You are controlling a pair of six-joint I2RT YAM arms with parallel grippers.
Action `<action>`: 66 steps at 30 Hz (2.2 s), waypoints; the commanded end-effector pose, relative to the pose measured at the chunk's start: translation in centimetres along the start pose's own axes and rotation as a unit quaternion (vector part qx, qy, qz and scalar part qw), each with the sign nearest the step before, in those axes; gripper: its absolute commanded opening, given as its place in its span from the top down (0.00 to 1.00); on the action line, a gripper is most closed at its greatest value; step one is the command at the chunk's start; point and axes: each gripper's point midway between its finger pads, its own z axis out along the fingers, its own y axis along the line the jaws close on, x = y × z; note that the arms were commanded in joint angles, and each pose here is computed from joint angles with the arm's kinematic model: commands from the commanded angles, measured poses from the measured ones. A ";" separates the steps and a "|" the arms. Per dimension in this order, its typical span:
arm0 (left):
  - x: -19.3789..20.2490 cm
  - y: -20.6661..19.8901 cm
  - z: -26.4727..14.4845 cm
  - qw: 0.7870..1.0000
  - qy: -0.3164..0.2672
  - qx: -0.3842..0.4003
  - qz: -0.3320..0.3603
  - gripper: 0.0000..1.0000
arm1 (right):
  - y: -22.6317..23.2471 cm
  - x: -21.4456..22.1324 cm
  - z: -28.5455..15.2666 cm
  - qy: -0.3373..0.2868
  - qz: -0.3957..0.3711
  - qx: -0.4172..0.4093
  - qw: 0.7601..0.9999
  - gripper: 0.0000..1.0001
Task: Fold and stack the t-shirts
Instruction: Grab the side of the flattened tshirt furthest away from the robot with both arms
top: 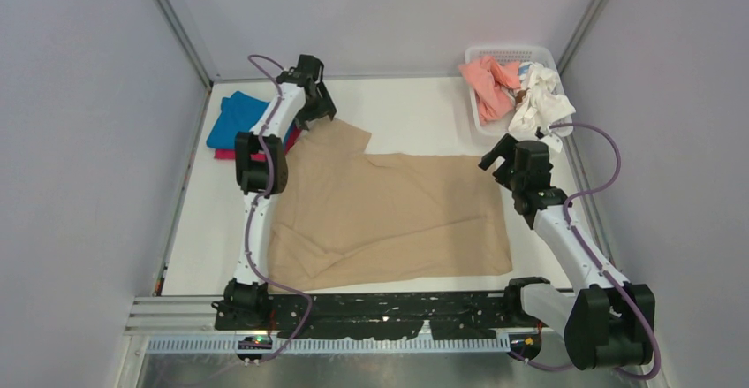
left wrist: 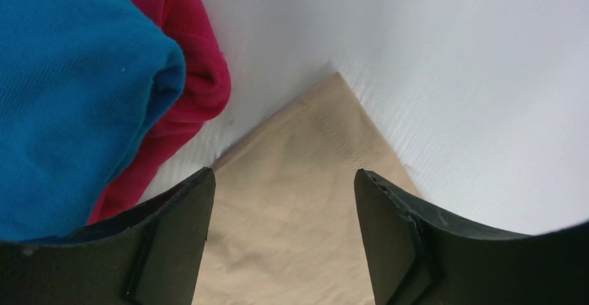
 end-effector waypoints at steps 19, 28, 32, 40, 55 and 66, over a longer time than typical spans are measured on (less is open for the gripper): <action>2.3 -2.0 -2.6 0.994 0.009 -0.017 0.104 0.35 | 0.9 -2.3 -1.3 -0.042 0.004 -0.025 0.999 0.05; 2.7 -1.9 -2.6 0.994 0.014 -0.026 0.106 0.37 | 0.6 -3.0 -2.3 -0.063 0.010 -0.027 0.998 0.05; 4.4 -1.8 -3.2 0.989 0.037 -0.037 0.135 0.33 | 0.8 -2.9 -2.5 -0.063 0.013 -0.037 0.997 0.05; 2.4 -3.5 -5.5 0.992 0.017 0.042 0.115 0.00 | 4.0 -1.7 -2.0 -0.026 -0.004 -0.123 0.992 0.05; -10.9 -9.5 -0.4 0.944 -0.140 0.275 -0.114 0.00 | 3.5 0.1 -0.9 0.007 0.019 -0.112 0.993 0.05; -3.7 -5.9 0.5 0.976 -0.010 0.192 -0.104 0.00 | 3.7 -0.4 -1.3 -0.007 0.036 -0.116 0.993 0.05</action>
